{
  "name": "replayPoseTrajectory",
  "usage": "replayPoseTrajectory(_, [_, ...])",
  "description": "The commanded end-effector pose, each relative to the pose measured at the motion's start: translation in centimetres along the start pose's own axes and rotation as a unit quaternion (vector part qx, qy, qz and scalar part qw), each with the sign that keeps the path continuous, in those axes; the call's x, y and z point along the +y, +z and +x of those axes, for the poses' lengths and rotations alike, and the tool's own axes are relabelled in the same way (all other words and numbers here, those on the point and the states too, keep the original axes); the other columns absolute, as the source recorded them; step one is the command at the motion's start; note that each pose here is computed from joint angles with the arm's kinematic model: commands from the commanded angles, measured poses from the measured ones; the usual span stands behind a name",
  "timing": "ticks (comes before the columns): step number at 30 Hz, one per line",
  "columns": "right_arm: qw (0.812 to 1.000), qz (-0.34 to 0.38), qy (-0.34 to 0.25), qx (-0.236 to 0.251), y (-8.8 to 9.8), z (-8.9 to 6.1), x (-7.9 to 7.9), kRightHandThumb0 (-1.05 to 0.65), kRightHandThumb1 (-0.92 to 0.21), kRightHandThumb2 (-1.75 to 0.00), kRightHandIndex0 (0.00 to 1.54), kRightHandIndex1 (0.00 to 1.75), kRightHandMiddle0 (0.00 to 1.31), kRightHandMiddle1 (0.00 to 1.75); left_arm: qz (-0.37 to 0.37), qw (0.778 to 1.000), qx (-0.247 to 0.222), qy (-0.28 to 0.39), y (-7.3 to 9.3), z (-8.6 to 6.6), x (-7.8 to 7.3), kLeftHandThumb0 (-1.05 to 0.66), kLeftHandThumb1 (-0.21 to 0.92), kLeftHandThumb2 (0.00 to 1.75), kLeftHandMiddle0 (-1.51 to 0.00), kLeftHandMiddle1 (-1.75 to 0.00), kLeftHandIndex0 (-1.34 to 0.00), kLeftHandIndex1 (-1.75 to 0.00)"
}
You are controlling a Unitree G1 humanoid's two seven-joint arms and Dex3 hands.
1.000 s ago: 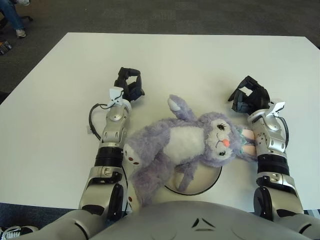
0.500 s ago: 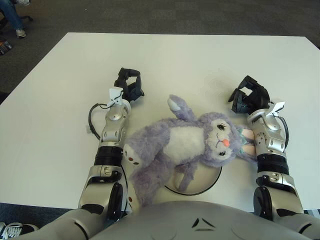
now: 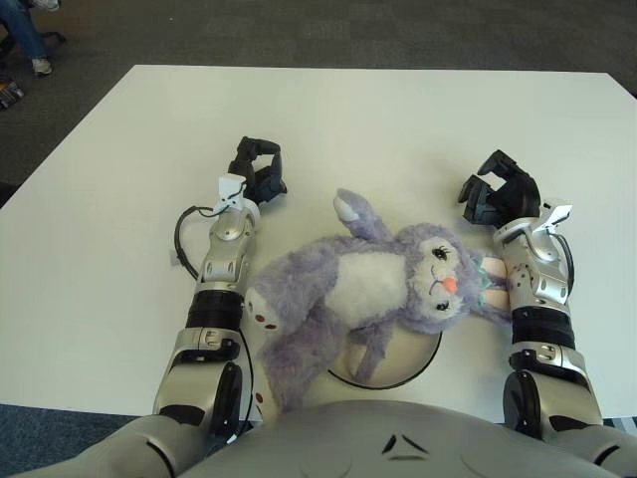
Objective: Put the doll into the plate.
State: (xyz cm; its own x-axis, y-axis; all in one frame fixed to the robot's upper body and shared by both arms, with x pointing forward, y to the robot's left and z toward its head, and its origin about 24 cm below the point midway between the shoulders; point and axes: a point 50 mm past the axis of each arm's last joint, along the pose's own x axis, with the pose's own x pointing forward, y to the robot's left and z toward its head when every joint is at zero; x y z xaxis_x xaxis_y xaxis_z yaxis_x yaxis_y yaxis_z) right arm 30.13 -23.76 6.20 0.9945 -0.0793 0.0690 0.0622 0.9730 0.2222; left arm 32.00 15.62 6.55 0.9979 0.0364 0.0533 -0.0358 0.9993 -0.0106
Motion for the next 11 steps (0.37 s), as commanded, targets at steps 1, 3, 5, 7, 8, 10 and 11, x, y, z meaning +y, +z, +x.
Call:
replayPoseTrajectory(1, [1.000, 0.018, 0.005, 0.002, -0.07, -0.02, 0.15, 0.00, 0.03, -1.70, 0.88, 1.71, 0.63, 1.75, 0.005, 1.000, -0.015, -0.009, 0.55, 0.44, -0.03, -0.37, 0.72, 0.80, -0.95, -1.75, -0.31, -1.75])
replayPoseTrajectory(3, [1.000, 0.020, 0.006, 0.003, -0.07, -0.02, 0.14, 0.00, 0.02, -1.70, 0.88, 1.72, 0.63, 1.75, 0.005, 1.000, -0.015, -0.009, 0.54, 0.45, -0.06, -0.37, 0.73, 0.79, -0.94, -1.75, -0.31, -1.75])
replayPoseTrajectory(5, [1.000, 0.021, 0.009, 0.004, -0.05, -0.04, 0.11, 0.00, 0.02, -1.70, 0.87, 1.72, 0.63, 1.75, 0.006, 1.000, -0.016, -0.011, 0.51, 0.45, -0.10, -0.37, 0.73, 0.78, -0.94, -1.75, -0.30, -1.75])
replayPoseTrajectory(7, [1.000, 0.022, 0.011, 0.005, -0.05, -0.04, 0.12, 0.00, 0.02, -1.70, 0.87, 1.72, 0.63, 1.75, 0.007, 1.000, -0.017, -0.012, 0.49, 0.46, -0.10, -0.37, 0.74, 0.78, -0.94, -1.75, -0.30, -1.75])
replayPoseTrajectory(8, [1.000, 0.022, 0.011, 0.005, -0.05, -0.04, 0.12, 0.00, 0.02, -1.70, 0.87, 1.72, 0.63, 1.75, 0.007, 1.000, -0.017, -0.012, 0.48, 0.46, -0.10, -0.37, 0.74, 0.77, -0.94, -1.75, -0.30, -1.75])
replayPoseTrajectory(10, [1.000, 0.022, 0.013, 0.006, -0.05, -0.05, 0.14, 0.00, 0.02, -1.70, 0.87, 1.72, 0.63, 1.75, 0.007, 1.000, -0.018, -0.014, 0.47, 0.47, -0.09, -0.37, 0.74, 0.77, -0.93, -1.75, -0.30, -1.75])
replayPoseTrajectory(11, [1.000, 0.022, 0.014, 0.007, -0.04, -0.07, 0.11, 0.00, 0.03, -1.71, 0.88, 1.72, 0.64, 1.75, 0.007, 1.000, -0.018, -0.015, 0.46, 0.46, -0.12, -0.37, 0.74, 0.77, -0.94, -1.75, -0.30, -1.75])
